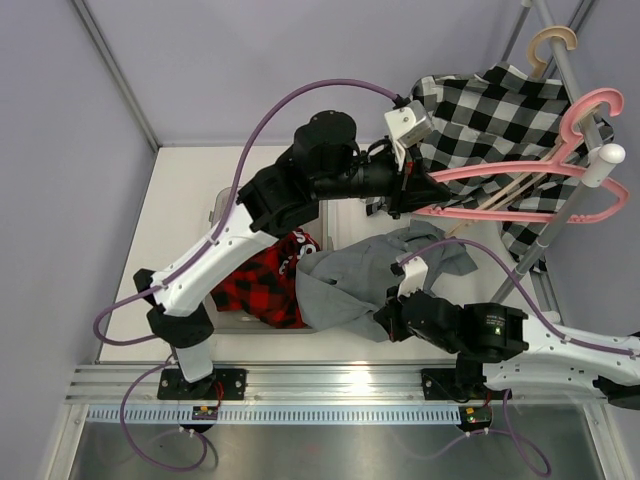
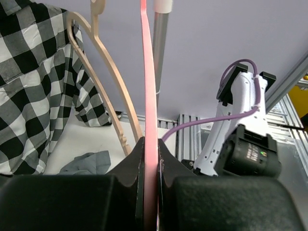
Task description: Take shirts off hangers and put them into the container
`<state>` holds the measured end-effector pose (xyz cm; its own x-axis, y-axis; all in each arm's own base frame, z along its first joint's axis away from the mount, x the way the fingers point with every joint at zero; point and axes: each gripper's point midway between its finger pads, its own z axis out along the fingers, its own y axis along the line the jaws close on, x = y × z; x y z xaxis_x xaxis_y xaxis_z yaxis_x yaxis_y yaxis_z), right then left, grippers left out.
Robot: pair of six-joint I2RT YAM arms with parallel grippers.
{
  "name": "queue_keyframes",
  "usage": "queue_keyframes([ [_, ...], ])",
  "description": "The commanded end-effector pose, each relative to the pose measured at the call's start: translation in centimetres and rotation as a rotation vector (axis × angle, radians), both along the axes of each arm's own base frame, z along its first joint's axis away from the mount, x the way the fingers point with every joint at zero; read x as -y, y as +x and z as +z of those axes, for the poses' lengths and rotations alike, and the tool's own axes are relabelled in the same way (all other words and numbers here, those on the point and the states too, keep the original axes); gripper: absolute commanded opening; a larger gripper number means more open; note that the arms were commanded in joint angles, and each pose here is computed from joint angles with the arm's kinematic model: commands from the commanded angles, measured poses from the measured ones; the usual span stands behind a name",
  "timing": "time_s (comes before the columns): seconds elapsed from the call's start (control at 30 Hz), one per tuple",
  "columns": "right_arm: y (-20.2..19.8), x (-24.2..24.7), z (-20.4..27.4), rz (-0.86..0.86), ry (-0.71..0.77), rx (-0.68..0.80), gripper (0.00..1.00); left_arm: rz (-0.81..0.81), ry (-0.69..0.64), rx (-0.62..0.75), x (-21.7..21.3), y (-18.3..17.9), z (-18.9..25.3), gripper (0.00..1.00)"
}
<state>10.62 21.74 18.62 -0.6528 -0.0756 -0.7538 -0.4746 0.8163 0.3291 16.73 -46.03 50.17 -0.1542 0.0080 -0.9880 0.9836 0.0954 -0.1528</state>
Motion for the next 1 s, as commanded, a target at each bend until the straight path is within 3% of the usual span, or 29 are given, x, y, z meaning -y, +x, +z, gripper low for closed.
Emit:
queue_keyframes([
  [0.0,0.5,-0.3,2.0,-0.049,0.037,0.031,0.00,-0.053,-0.081,-0.012,0.6,0.8,1.9,0.00],
  [0.3,0.5,-0.5,1.5,-0.057,0.025,0.032,0.00,-0.069,-0.047,-0.054,1.5,2.2,-0.4,0.00],
  [0.4,0.6,-0.3,1.4,-0.070,0.019,0.031,0.01,-0.016,-0.023,-0.054,0.5,2.5,-1.1,0.22],
  [0.43,0.7,-0.1,1.2,-0.081,0.008,0.035,0.05,0.010,-0.018,-0.049,0.0,2.6,-1.2,0.38],
  [0.5,0.9,0.2,0.6,-0.106,-0.013,0.028,0.34,0.071,-0.031,-0.012,-2.1,2.6,-0.1,0.50],
  [0.53,1.3,0.6,0.2,-0.134,-0.032,0.037,0.47,0.103,-0.010,-0.017,-2.5,2.9,-1.0,0.64],
  [0.57,1.5,0.9,-0.2,-0.165,-0.044,0.033,0.73,0.164,0.006,-0.002,-3.4,3.6,-1.2,0.75],
  [0.6,1.8,1.1,-0.9,-0.187,-0.081,0.036,0.83,0.193,-0.005,0.015,-4.7,3.4,-0.2,0.98],
  [0.67,2.6,1.3,-1.6,-0.251,-0.112,0.059,0.98,0.293,0.024,0.024,-6.6,4.3,-0.5,0.99],
  [0.73,3.7,1.3,-2.9,-0.315,-0.173,0.085,0.99,0.340,0.002,0.047,-9.0,3.8,1.0,0.99],
  [0.83,5.6,0.6,-4.6,-0.394,-0.205,0.040,0.99,0.551,0.014,0.046,-13.8,5.0,1.6,0.99],
  [0.97,8.8,-0.8,-5.6,-0.453,-0.137,-0.005,1.00,0.657,0.072,-0.001,-17.9,4.4,-0.8,0.99],
])
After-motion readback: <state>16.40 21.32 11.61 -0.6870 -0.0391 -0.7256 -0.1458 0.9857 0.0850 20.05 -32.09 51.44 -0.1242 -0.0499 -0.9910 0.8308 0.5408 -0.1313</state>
